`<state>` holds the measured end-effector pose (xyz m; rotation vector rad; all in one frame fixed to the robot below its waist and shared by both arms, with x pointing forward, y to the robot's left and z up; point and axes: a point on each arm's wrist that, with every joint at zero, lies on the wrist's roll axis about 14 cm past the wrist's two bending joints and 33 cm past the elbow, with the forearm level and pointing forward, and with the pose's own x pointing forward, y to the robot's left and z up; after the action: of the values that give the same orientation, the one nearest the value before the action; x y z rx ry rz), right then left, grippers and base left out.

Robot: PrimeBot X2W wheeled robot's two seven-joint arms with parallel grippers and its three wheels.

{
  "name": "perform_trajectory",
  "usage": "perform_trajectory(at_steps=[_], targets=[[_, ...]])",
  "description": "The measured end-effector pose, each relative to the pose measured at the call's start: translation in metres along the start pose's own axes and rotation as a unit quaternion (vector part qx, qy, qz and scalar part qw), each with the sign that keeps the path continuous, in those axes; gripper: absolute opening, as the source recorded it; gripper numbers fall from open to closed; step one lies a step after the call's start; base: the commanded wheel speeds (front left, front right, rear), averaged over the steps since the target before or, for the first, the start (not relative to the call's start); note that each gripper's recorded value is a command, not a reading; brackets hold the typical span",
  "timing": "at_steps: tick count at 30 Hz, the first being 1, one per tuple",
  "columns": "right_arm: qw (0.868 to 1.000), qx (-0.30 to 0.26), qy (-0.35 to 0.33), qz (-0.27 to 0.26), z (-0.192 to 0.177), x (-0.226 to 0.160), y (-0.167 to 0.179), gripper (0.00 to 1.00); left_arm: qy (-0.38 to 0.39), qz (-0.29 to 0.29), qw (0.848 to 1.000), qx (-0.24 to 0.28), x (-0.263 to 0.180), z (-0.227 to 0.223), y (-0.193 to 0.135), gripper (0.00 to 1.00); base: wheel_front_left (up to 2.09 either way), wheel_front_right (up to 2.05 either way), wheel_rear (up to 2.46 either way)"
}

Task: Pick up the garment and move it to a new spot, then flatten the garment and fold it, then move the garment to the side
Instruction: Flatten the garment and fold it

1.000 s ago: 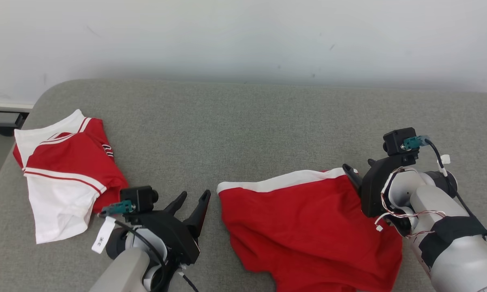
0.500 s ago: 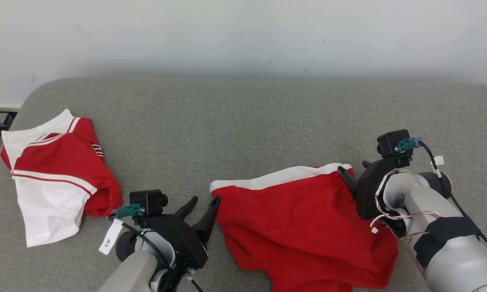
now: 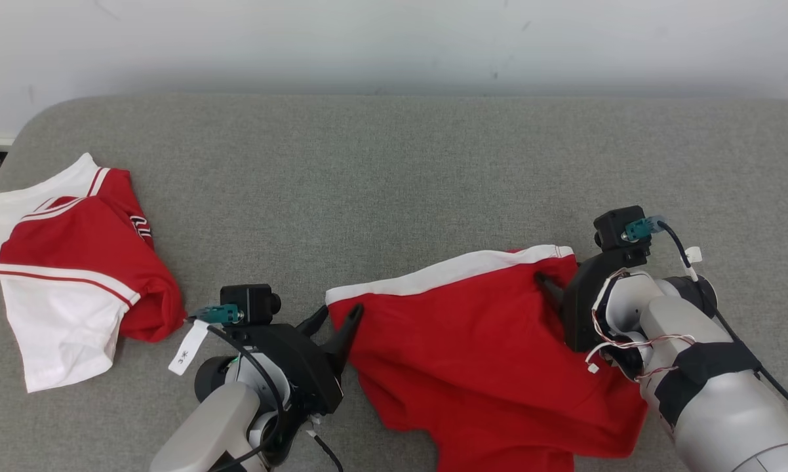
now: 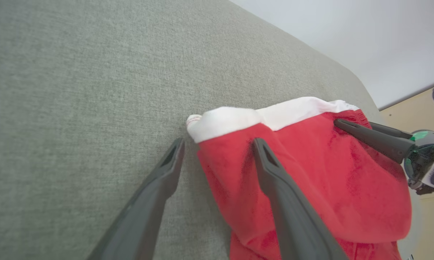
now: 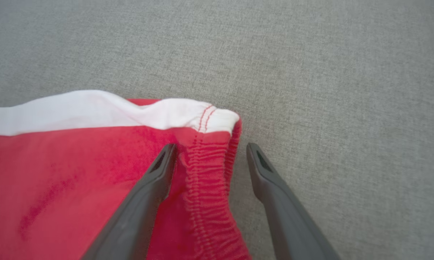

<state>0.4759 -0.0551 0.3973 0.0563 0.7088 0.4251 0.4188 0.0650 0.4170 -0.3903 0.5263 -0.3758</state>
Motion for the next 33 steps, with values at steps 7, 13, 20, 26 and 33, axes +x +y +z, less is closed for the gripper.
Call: perform_trajectory(at_steps=[7,13,20,26,33], targets=[[1.000,-0.009,-0.021,0.006,0.017,0.008,0.004,0.00,0.011,0.005,1.000,0.004,0.005,-0.001,0.004,0.00,0.00,0.00,0.00],[0.997,-0.013,-0.072,0.008,0.043,0.004,0.006,0.00,-0.031,0.010,0.999,0.023,0.005,0.027,0.007,0.00,0.00,0.00,0.00],[0.985,-0.037,-0.165,0.028,0.113,-0.011,0.029,0.00,-0.136,0.028,0.986,0.096,-0.007,0.114,0.024,0.00,0.00,0.00,0.00],[0.950,-0.053,-0.304,0.049,0.194,-0.050,0.050,0.00,-0.268,0.034,0.951,0.154,-0.031,0.198,0.010,0.00,0.00,0.00,0.00],[0.962,-0.069,-0.258,0.054,0.098,-0.048,0.047,0.00,-0.168,0.050,0.977,0.126,-0.037,0.073,0.016,0.00,0.00,0.00,0.00]])
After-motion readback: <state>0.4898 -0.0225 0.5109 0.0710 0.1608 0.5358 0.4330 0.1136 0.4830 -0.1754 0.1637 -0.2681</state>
